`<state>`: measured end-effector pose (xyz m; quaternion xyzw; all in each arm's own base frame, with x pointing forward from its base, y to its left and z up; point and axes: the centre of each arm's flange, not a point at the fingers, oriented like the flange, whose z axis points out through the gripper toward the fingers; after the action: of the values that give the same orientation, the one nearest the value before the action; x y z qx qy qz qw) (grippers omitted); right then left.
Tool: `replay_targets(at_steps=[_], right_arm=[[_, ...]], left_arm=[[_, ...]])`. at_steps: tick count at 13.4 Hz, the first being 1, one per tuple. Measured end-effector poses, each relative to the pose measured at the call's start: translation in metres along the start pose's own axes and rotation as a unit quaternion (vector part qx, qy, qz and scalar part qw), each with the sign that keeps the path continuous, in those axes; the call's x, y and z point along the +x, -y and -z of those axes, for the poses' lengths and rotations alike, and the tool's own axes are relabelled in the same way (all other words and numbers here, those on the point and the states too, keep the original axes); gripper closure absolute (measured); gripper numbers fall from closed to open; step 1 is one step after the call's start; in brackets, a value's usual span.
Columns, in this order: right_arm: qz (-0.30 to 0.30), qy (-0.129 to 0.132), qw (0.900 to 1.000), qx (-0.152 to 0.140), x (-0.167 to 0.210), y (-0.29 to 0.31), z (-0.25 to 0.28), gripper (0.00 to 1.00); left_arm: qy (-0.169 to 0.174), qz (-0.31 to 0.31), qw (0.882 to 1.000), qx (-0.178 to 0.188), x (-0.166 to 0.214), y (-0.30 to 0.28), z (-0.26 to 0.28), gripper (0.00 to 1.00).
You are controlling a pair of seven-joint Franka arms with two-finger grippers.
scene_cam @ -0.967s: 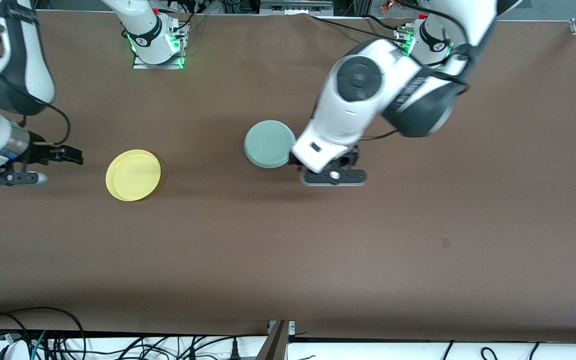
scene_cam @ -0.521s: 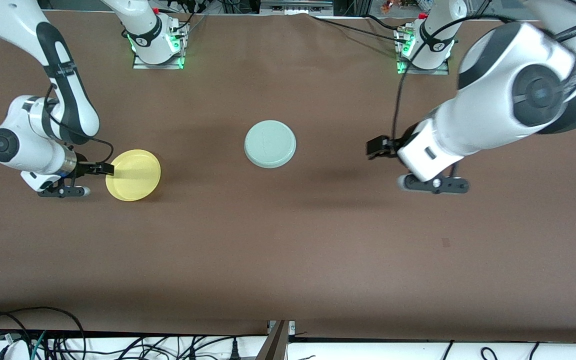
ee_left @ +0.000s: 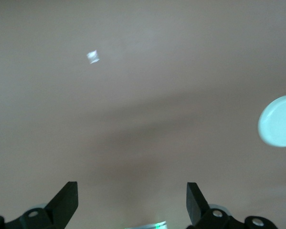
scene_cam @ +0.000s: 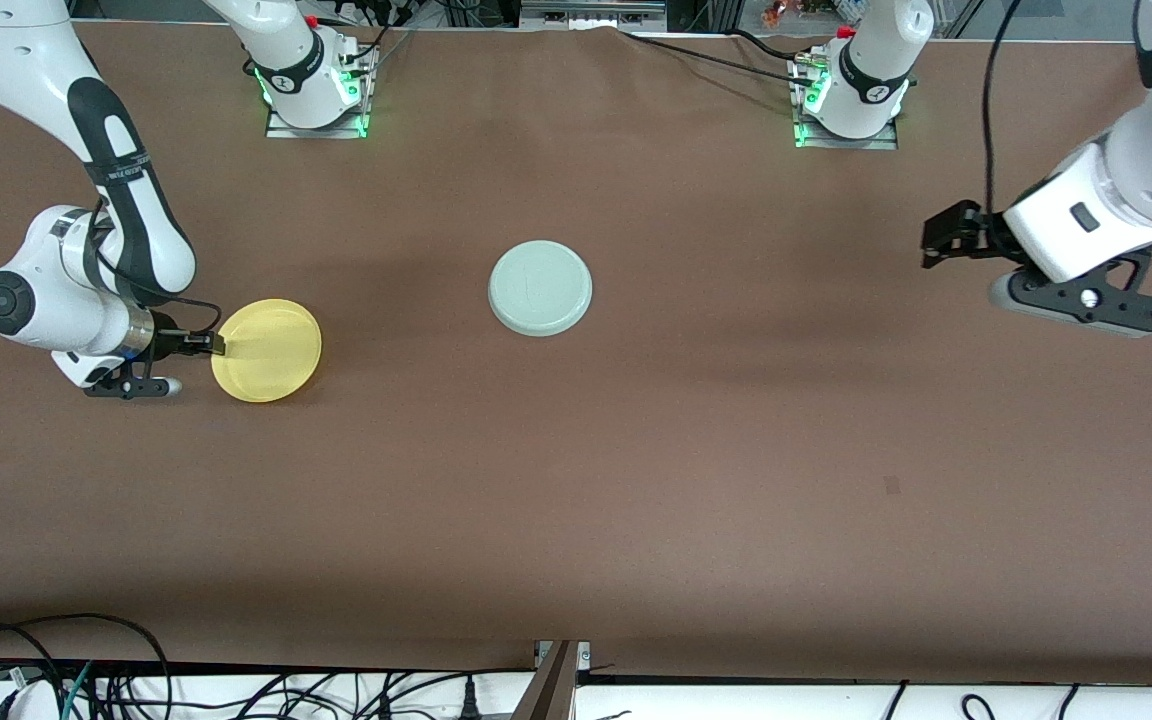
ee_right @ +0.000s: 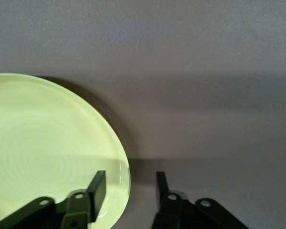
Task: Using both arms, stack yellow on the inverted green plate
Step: 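Carry the yellow plate with the right gripper onto the green plate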
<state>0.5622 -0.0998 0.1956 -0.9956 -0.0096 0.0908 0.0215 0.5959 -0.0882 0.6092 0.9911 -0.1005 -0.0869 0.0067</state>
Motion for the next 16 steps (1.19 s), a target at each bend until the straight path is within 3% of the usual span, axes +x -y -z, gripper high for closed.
replay_targets(at_steps=[1,2,3,5,9,12,16], right_arm=[[0.004,0.002,1.000,0.009,0.000,0.000,-0.006,0.67],[0.007,0.002,1.000,0.016,0.000,0.000,-0.010,0.67],[0.011,0.003,1.000,0.020,0.000,-0.001,-0.013,0.74],[0.015,0.002,1.000,0.024,0.002,-0.002,-0.012,0.97],[0.047,-0.002,0.998,0.033,0.014,0.026,0.000,0.98],[0.104,0.025,0.992,0.061,0.030,0.095,0.028,0.98],[0.142,0.052,0.985,0.089,0.024,0.198,0.047,0.98]], left_arm=[[0.003,0.005,1.000,0.001,-0.005,0.012,-0.007,0.00],[0.003,0.013,1.000,0.002,-0.012,0.022,-0.013,0.00],[-0.001,0.019,1.000,0.002,-0.019,0.029,-0.019,0.00],[-0.003,0.025,1.000,0.000,-0.037,0.034,-0.027,0.00],[-0.008,0.027,1.000,-0.001,-0.051,0.035,-0.028,0.00],[-0.016,0.032,0.999,-0.001,-0.049,0.042,-0.028,0.00],[-0.013,0.041,0.999,-0.001,-0.038,0.052,-0.038,0.00]])
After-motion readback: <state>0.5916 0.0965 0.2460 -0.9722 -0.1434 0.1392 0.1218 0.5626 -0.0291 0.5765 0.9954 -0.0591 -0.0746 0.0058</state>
